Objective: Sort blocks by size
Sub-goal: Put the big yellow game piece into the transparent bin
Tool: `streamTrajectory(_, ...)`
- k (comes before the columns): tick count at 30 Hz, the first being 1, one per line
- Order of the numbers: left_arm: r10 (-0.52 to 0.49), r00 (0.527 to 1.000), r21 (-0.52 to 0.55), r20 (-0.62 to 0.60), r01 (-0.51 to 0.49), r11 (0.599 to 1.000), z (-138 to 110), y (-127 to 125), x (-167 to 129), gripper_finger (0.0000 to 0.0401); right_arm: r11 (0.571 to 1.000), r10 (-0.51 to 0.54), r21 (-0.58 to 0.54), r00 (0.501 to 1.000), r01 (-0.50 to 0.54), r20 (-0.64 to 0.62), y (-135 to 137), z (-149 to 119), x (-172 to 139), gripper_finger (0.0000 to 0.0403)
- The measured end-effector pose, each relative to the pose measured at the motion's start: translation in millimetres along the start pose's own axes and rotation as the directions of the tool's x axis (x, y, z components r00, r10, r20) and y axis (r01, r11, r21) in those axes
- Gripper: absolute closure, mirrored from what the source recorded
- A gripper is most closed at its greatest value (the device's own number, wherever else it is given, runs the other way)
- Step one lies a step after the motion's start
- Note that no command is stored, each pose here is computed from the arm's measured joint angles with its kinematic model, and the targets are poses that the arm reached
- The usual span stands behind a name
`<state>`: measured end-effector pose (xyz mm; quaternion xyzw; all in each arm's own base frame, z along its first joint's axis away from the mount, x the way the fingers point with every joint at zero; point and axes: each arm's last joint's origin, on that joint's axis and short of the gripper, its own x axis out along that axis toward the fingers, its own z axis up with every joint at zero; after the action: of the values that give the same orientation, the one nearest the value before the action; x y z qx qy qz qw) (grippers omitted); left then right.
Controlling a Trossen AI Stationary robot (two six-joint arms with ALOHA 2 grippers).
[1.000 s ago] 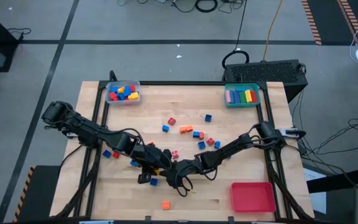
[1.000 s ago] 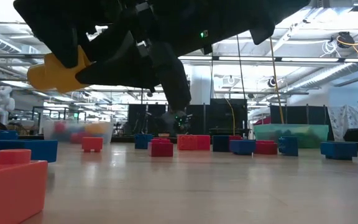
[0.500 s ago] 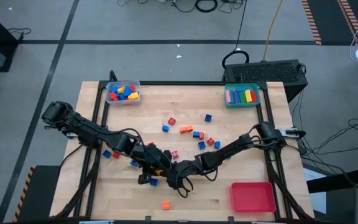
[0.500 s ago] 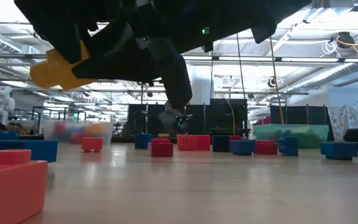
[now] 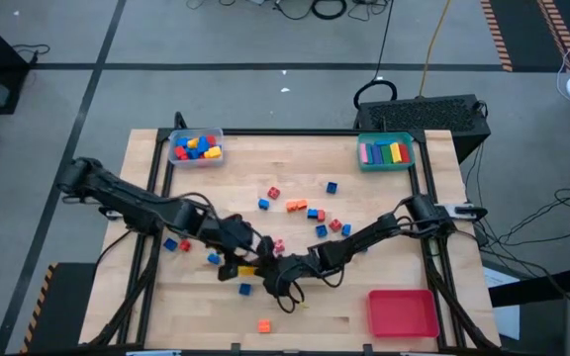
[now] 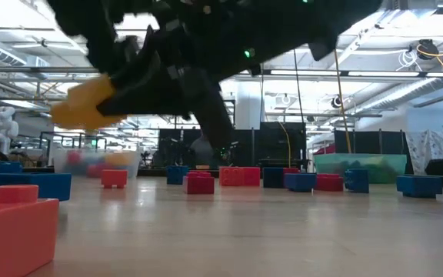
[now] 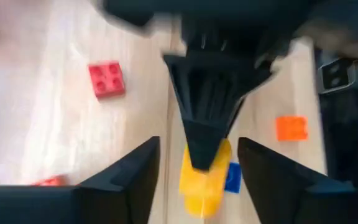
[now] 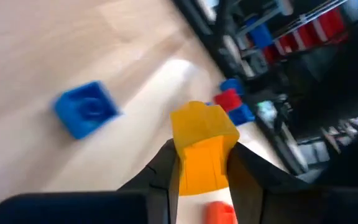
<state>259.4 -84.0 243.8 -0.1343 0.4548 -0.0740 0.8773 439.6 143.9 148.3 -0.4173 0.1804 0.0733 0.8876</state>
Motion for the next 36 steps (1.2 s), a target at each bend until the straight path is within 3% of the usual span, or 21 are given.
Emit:
streamTrajectory(4,0.056,0.997,-0.002,0.058,-0.056,0.998,-5,-2,-30,0.0139,0.996,-0.044,0.082,0.999,0.046,-0.025,-7,-2,0,0.0317)
streamTrajectory(9,0.224,0.974,0.018,0.033,-0.224,0.974,-25,-9,-42,0.0115,0.970,-0.112,0.211,0.992,0.123,-0.065,-28,-5,-4,0.0316)
streamTrajectory(15,0.464,0.885,-0.003,-0.021,-0.465,0.886,-44,-7,-42,0.0113,0.929,-0.190,0.312,0.980,0.201,-0.066,-67,-15,-8,0.0316)
streamTrajectory(18,0.553,0.832,0.004,0.027,-0.554,0.833,-46,-5,-44,0.0113,0.909,-0.143,0.393,0.989,0.141,-0.024,-81,-29,-3,0.0315)
streamTrajectory(23,0.544,0.836,0.079,0.068,-0.548,0.833,-46,-6,-38,0.0113,0.864,-0.089,0.499,0.996,0.065,0.026,-91,-41,0,0.0315)
streamTrajectory(29,0.555,0.829,0.084,0.075,-0.559,0.825,-54,1,-27,0.0113,0.860,-0.116,0.505,0.992,0.077,0.047,-95,-40,-1,0.0315)
streamTrajectory(36,0.503,0.841,0.125,0.200,-0.531,0.838,-42,-6,-24,0.0113,0.859,-0.111,0.507,0.993,0.072,0.047,-95,-40,-1,0.0315)
